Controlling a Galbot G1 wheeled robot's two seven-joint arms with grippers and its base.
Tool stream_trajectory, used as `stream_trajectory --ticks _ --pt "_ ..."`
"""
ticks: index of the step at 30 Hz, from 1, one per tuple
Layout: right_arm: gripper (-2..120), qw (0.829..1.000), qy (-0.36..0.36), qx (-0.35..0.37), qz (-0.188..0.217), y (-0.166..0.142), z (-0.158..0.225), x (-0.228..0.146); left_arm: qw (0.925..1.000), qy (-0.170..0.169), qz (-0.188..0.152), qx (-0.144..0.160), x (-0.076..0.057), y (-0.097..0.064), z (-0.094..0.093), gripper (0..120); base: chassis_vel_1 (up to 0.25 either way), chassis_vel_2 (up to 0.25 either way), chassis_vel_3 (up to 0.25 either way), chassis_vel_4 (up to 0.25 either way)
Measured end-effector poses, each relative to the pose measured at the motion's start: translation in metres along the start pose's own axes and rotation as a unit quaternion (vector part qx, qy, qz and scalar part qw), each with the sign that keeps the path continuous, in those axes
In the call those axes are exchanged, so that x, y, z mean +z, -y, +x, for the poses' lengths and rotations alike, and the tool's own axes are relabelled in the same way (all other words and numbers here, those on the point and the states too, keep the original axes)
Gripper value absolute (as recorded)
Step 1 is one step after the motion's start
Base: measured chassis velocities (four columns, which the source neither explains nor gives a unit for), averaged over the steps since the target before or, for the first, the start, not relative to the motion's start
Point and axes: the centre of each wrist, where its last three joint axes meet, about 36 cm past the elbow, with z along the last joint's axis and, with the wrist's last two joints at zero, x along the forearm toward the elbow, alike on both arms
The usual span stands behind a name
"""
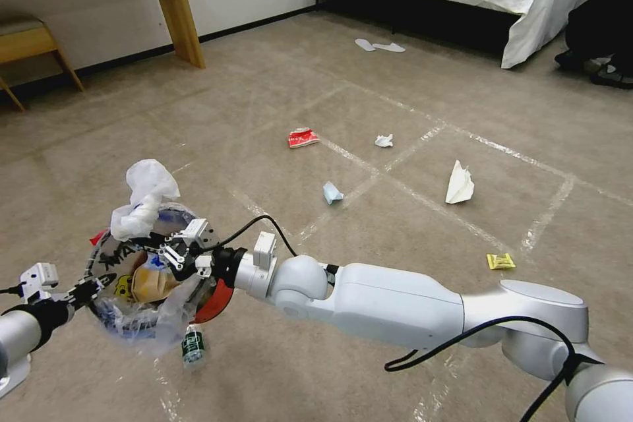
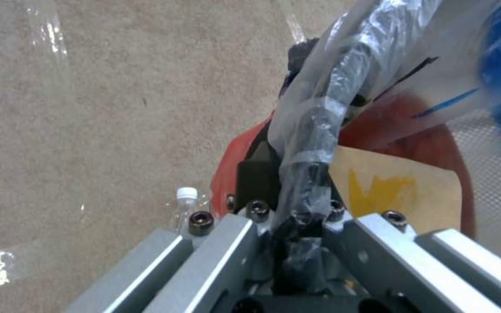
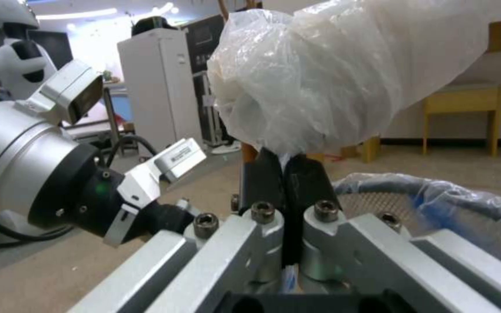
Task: Pick up the trash bin and place the garbage on the floor into it.
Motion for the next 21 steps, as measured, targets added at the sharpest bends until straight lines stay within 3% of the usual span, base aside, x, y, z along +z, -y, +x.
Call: stream_trajectory --ticks 18,21 --pt "0 1.000 -0.020 0.005 0.000 -0.009 0.008 0.013 1.0000 0.004 0.002 0.003 0.000 0.001 0.000 0 0.000 0.000 0.000 0.000" --pt "8 1.000 -0.021 0.004 -0.001 -0.010 0.008 0.013 1.0000 0.004 0.002 0.003 0.000 0.001 0.000 0 0.000 0.000 0.000 0.000"
